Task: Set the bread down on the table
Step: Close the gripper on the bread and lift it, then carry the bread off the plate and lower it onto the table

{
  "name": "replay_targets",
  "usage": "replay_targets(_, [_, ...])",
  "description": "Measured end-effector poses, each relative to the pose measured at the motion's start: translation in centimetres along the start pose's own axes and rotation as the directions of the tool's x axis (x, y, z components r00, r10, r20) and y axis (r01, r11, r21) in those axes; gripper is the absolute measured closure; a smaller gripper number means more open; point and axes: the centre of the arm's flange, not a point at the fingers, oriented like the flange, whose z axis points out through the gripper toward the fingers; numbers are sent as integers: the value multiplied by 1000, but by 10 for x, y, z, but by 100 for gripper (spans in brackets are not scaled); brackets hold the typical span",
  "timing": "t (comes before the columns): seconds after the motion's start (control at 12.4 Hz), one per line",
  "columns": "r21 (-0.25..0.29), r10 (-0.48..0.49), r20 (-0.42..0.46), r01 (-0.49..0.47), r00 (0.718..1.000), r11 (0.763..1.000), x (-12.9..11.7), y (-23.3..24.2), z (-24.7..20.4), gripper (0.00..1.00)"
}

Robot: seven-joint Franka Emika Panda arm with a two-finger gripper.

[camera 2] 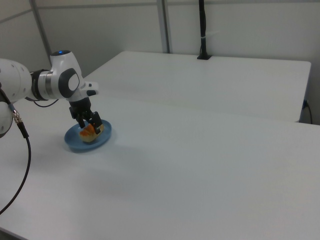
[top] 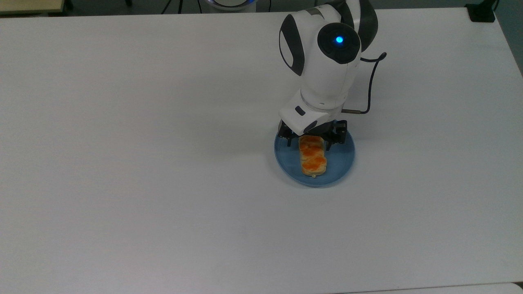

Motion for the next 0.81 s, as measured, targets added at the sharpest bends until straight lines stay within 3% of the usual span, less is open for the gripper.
replay_targets(0.4, [-17, 32, -20, -32, 999, 999, -1, -10, 22, 2])
replay_targets(0.57, [-11, 32, -31, -33, 999, 999, 0, -11, 26, 27])
replay_targets(0.65, [-10, 32, -34, -33, 999, 999, 1, -11, 25, 44])
replay_targets(0.73, [-9, 32, -39, -32, 999, 999, 3, -11, 23, 52])
replay_targets(0.81, [-8, 28, -56, -29, 998, 1000, 7, -12, 16, 67])
